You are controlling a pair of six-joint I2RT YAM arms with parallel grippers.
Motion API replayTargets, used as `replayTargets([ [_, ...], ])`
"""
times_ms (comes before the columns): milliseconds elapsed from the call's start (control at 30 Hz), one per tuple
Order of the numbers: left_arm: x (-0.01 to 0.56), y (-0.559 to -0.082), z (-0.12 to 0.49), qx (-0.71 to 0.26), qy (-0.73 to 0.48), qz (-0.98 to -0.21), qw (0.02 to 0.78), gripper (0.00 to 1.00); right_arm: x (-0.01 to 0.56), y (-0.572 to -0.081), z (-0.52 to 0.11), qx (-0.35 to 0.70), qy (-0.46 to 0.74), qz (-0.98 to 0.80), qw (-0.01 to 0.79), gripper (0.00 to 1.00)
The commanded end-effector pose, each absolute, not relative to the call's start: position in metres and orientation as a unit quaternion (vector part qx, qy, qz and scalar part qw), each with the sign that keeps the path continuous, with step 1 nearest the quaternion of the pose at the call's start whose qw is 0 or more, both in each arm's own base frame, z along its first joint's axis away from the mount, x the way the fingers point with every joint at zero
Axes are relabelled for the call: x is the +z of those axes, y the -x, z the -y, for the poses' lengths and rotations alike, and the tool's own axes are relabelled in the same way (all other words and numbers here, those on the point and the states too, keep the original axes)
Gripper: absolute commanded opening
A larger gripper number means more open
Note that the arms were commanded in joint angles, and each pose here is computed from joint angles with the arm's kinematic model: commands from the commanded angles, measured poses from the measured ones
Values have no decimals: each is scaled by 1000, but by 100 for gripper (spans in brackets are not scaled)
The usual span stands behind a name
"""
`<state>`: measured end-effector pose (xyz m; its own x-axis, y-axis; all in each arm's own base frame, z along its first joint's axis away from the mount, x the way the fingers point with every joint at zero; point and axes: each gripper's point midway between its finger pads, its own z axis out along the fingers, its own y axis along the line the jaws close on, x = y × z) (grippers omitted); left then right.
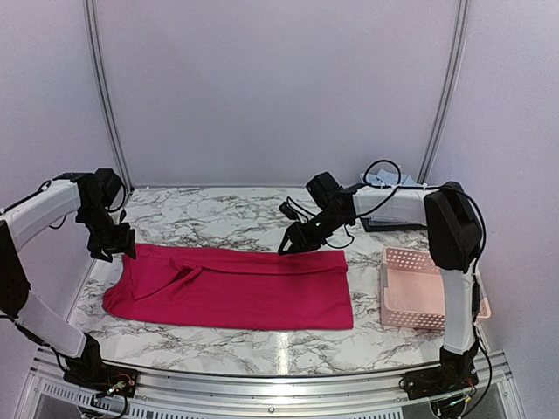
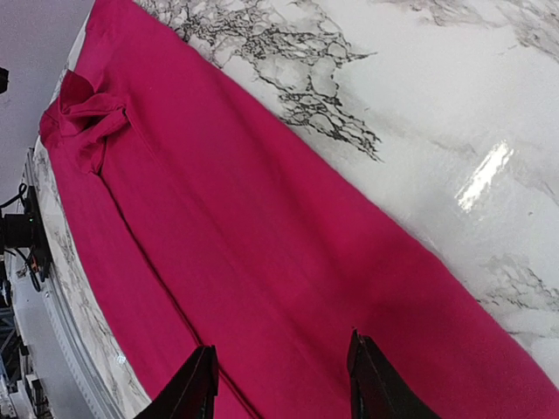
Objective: Fold and stack the mixed laundry pile
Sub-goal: Smooth out the rectangle-folded T-shirt at the center of the board.
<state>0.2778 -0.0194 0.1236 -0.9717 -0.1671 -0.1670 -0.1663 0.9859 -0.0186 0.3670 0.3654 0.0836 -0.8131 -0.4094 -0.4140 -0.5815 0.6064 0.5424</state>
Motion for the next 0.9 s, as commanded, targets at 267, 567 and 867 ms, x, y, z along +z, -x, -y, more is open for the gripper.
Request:
replayTargets([
  [267,122,-374,97,-215,38,-958,185,72,102,-364,-339,345,268,-888,142,47],
  [567,64,-381,123,-242,13,-963,118,46,104,-369,-312,338,240,-898,149,47],
  [867,49,-270,137,-198,-40,-979,8,24,95,-391,-270,295,191,-923,154,46],
])
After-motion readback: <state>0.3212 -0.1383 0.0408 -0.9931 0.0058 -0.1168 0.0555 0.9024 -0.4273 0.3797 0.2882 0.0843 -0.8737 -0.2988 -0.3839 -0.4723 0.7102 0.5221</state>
